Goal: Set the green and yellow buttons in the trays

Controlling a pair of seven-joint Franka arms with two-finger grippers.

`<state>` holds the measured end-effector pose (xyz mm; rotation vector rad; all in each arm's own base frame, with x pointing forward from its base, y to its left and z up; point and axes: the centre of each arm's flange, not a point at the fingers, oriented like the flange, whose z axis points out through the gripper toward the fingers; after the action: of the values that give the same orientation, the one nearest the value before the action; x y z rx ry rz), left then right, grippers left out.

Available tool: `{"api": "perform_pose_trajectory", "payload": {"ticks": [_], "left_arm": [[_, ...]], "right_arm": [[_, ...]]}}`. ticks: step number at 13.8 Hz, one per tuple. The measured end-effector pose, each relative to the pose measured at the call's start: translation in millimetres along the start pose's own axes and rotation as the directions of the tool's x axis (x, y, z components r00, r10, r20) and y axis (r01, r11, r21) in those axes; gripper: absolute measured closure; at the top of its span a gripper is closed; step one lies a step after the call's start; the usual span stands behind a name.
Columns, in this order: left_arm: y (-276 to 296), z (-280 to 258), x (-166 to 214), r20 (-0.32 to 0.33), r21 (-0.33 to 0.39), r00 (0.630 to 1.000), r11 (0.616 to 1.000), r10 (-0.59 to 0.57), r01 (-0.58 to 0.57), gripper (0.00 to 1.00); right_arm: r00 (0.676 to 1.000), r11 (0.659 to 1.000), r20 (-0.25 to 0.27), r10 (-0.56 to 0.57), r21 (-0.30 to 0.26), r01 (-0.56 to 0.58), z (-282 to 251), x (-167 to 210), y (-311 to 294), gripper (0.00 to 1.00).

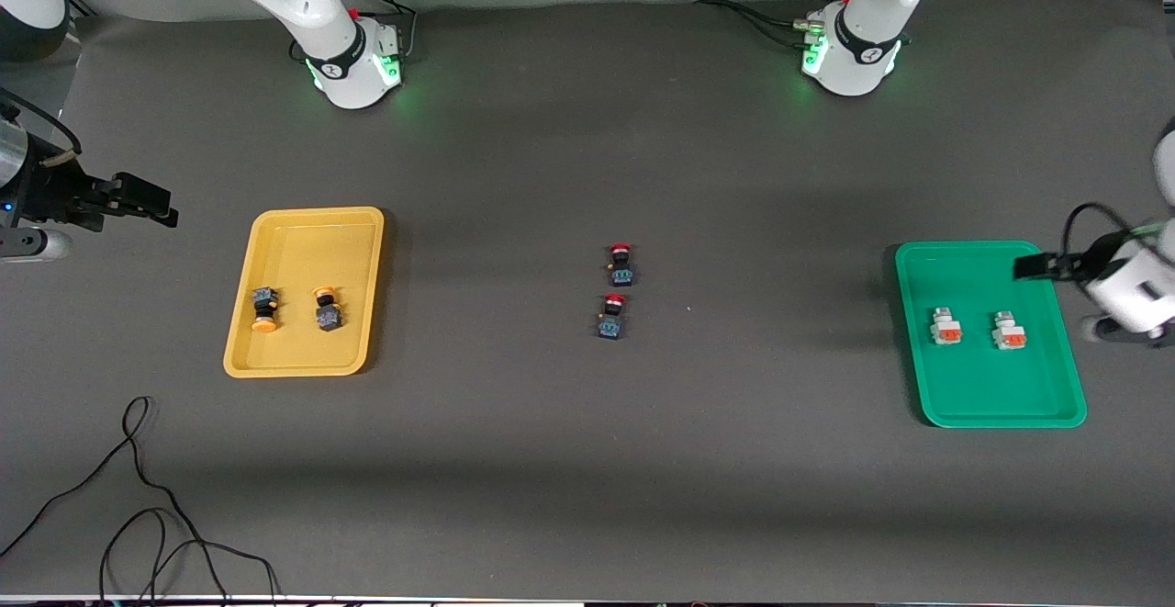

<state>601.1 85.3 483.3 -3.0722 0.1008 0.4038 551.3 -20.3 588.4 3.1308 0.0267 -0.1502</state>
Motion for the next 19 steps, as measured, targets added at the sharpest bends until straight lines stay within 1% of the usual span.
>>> {"api": "perform_pose_trajectory", "payload": {"ticks": [3, 6, 9, 13, 16, 19], "left_arm": [[0.4, -68.8, -27.3, 0.022, -0.006, 1.0, 1.0, -0.011, 0.011, 0.0], [17.7, -104.2, -41.8, 0.022, -0.008, 1.0, 1.0, 0.014, -0.014, 0.0], [45.4, -111.5, -42.7, 0.035, -0.004, 0.998, 0.999, 0.054, -0.054, 0.0], [59.2, -106.5, -39.7, 0.063, -0.008, 0.995, 0.997, 0.08, -0.08, 0.0], [77.5, -106.1, -38.6, 0.072, -0.009, 0.991, 0.993, 0.116, -0.116, 0.01], [106.7, -107.8, -37.7, 0.074, 0.019, 0.987, 0.989, 0.143, -0.145, 0.01]], "right_arm": [[1.0, 1.0, 0.002, 0.0, 0.0, 0.0, -0.2, -0.2, 0.0, 0.0], [1.0, 1.0, 0.002, 0.001, 0.0, -0.001, -0.4, -0.4, 0.1, 0.0], [1.0, 1.0, 0.003, 0.001, 0.0, -0.001, -0.4, -0.4, 0.1, 0.0], [1.0, 1.0, 0.003, 0.001, 0.0, -0.001, -0.4, -0.5, 0.1, 0.0], [1.0, 1.0, 0.003, 0.001, 0.0, -0.001, -0.3, -0.5, 0.5, 0.0], [1.0, 1.0, 0.004, 0.002, 0.0, -0.002, -0.3, -0.6, 0.8, 0.0]]}}
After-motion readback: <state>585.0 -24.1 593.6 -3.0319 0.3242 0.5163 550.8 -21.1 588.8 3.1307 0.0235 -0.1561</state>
